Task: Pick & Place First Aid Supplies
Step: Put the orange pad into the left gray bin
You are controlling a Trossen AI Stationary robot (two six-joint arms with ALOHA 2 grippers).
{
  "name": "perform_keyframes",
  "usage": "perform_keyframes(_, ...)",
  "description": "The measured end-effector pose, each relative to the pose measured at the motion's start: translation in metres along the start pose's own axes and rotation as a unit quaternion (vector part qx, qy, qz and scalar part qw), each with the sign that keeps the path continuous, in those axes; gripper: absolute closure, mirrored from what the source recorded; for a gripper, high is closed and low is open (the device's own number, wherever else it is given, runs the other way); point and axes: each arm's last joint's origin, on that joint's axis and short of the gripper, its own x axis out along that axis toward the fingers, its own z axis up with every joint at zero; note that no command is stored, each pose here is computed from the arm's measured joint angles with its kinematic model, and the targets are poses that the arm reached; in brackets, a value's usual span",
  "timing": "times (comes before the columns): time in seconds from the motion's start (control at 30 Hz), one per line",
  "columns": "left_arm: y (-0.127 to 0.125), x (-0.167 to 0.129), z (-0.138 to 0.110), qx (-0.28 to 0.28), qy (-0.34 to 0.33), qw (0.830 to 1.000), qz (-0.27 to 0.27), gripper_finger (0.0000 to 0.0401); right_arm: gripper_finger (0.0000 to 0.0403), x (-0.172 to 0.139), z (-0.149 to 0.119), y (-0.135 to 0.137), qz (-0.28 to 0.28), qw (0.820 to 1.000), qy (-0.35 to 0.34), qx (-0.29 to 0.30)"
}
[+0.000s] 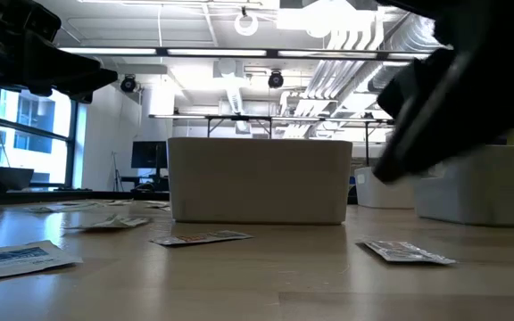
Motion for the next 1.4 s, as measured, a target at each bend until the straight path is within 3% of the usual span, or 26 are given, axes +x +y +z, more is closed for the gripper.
perform_keyframes(0.37,0.000,0.000,0.000,0.000,0.000,1.000,0.000,0.0215,0.0277,0.013,-0.015,0.002,-0.020,0.999,0.013,-0.031)
perform_keyframes(0.97,0.000,0.000,0.000,0.000,0.000,1.000,0.000,0.0215,0.0279,0.029,-0.035,-0.005,-0.044,0.998,0.027,-0.032)
perform_keyframes(1.4,0.000,0.000,0.000,0.000,0.000,1.000,0.000,0.0215,0.0391,0.031,-0.038,-0.016,-0.058,0.995,0.073,-0.041)
